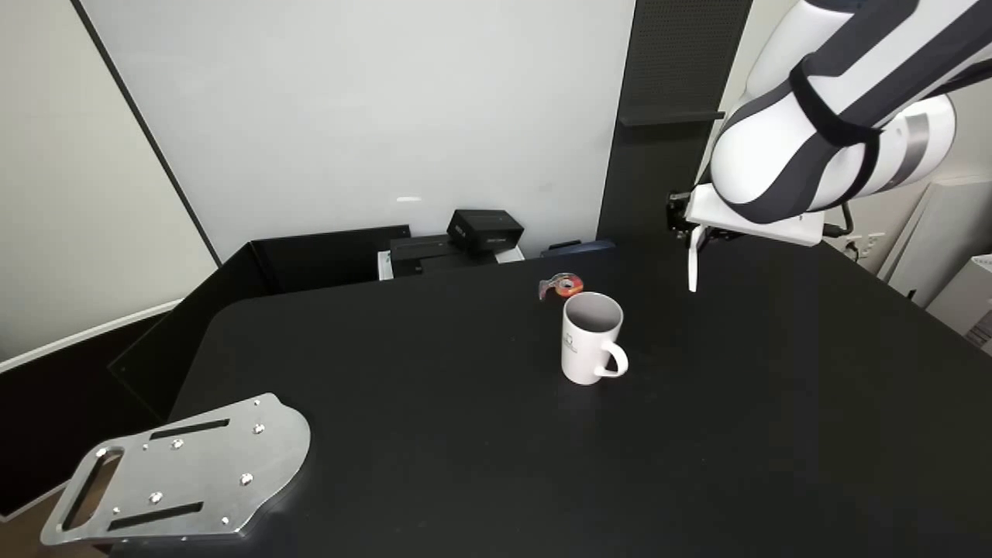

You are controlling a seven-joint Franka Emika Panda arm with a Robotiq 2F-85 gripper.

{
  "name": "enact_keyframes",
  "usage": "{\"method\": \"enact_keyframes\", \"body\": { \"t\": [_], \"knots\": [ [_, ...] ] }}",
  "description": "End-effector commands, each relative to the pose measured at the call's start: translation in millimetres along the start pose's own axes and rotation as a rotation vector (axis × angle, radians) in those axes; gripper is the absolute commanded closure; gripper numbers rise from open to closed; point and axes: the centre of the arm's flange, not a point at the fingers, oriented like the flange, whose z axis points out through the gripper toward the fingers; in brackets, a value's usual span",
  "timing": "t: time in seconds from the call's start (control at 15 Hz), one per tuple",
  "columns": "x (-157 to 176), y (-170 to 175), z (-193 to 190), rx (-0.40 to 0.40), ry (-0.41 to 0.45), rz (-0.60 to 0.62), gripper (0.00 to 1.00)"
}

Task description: Put the spoon in the mug

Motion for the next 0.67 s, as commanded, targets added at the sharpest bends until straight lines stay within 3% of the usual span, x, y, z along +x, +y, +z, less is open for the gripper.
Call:
{"method": "enact_keyframes", "body": {
  "t": [0.0,0.6],
  "knots": [
    [-27,-9,-31,0.051,0.059,0.010,0.96],
    [-84,-35,-45,0.218,0.157,0.052,0.96]
  ]
}}
